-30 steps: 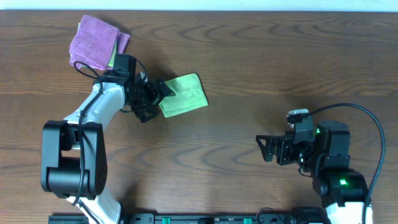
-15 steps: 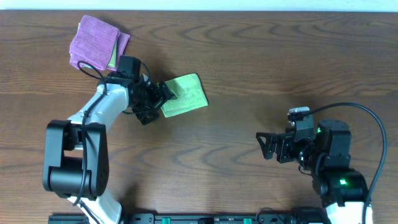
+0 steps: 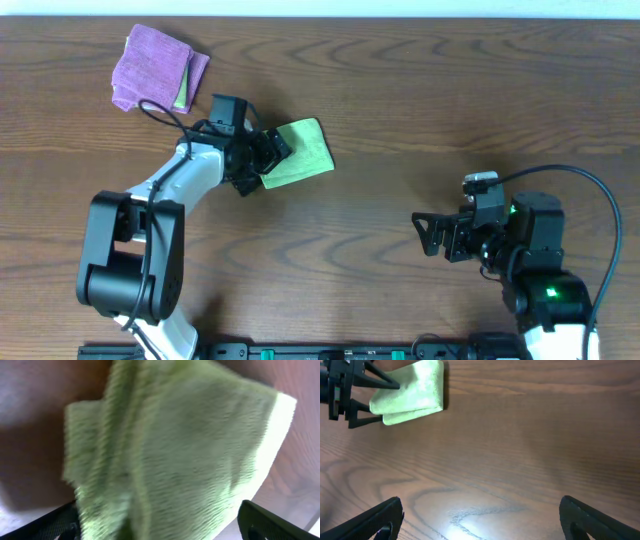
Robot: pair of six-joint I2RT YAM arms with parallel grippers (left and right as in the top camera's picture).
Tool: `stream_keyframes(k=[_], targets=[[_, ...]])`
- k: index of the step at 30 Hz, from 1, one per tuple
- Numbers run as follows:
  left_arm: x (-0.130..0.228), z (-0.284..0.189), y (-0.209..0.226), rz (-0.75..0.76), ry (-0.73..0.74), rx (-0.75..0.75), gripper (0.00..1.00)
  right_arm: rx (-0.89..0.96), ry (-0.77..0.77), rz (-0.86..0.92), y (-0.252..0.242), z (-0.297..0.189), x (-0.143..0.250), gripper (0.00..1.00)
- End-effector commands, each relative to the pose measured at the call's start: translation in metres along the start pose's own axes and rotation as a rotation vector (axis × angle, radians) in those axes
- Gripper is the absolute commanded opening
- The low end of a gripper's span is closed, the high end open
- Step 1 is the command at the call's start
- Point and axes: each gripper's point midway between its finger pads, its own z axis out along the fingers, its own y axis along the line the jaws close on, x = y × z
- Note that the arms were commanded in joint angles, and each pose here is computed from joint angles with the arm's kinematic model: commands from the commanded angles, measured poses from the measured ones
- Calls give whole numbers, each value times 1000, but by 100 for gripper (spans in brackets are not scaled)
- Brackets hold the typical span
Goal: Fold the cloth
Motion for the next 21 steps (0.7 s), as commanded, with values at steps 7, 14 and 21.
stream_keyframes(k=[7, 14, 21], targets=[[-9, 17, 19, -35, -63, -89, 54, 4, -3, 13, -2, 0, 0, 99], [-28, 15, -6, 43, -136, 3, 6, 4, -3, 13, -2, 0, 0, 99], [-77, -34, -78, 244, -316, 104, 6, 4, -3, 13, -2, 0, 0, 99]])
